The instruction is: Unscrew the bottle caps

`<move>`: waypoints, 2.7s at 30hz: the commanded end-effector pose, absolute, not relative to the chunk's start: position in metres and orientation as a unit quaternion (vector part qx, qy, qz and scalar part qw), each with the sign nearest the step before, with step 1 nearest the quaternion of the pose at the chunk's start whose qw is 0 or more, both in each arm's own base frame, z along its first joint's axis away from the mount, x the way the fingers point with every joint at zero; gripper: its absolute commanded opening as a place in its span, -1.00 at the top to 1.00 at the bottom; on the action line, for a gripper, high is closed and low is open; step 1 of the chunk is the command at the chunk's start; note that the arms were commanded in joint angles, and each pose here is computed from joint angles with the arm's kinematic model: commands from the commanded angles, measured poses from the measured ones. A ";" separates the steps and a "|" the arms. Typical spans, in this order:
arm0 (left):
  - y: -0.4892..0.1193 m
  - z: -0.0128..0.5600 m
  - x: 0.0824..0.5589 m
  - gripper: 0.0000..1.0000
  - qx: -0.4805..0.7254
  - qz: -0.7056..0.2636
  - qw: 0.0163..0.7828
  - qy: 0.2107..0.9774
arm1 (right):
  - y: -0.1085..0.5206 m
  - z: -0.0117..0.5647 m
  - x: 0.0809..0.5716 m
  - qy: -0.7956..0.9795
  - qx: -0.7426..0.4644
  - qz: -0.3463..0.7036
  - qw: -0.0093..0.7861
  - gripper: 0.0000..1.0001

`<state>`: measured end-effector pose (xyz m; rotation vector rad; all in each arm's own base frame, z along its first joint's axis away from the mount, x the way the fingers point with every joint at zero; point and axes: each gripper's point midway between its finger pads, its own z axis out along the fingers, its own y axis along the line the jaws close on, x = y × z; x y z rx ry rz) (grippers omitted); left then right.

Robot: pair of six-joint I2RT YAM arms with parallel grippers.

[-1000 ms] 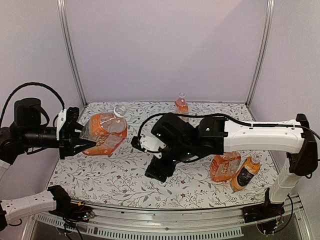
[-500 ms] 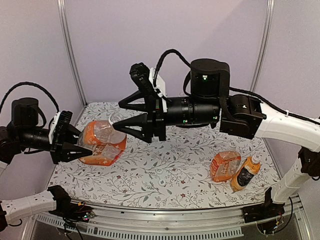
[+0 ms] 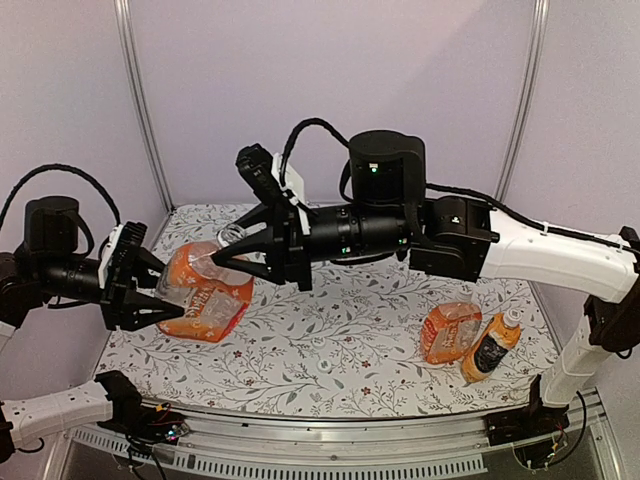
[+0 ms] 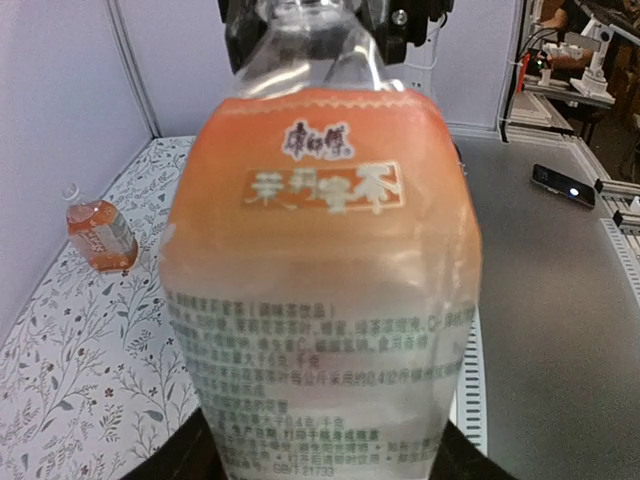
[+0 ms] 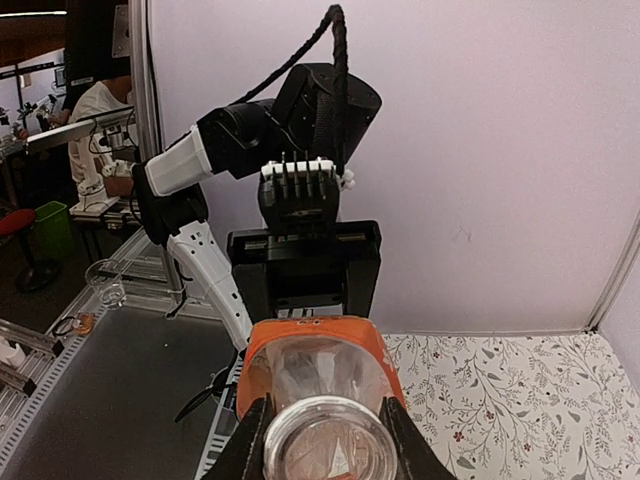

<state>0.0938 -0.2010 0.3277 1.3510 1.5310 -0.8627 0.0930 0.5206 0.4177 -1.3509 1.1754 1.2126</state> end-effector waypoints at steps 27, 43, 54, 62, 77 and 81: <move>-0.118 0.222 0.207 -0.99 0.196 -0.218 0.531 0.795 | 0.205 0.297 0.502 0.838 -0.017 -0.037 0.544 1.00; -0.108 0.223 0.211 -0.99 0.178 -0.210 0.548 0.790 | 0.222 0.169 0.576 0.882 -0.008 -0.073 0.465 1.00; -0.108 0.223 0.211 -0.99 0.178 -0.208 0.550 0.789 | 0.221 0.162 0.576 0.887 -0.013 -0.081 0.454 0.44; -0.108 0.224 0.210 -0.99 0.180 -0.211 0.552 0.787 | 0.224 0.175 0.577 0.885 -0.026 -0.076 0.459 -0.19; -0.109 0.223 0.210 -0.99 0.183 -0.211 0.551 0.786 | 0.214 0.225 0.565 0.874 -0.038 -0.089 0.476 -0.81; -0.109 0.224 0.209 -0.99 0.184 -0.212 0.553 0.784 | 0.205 0.269 0.534 0.878 -0.050 -0.076 0.471 -0.84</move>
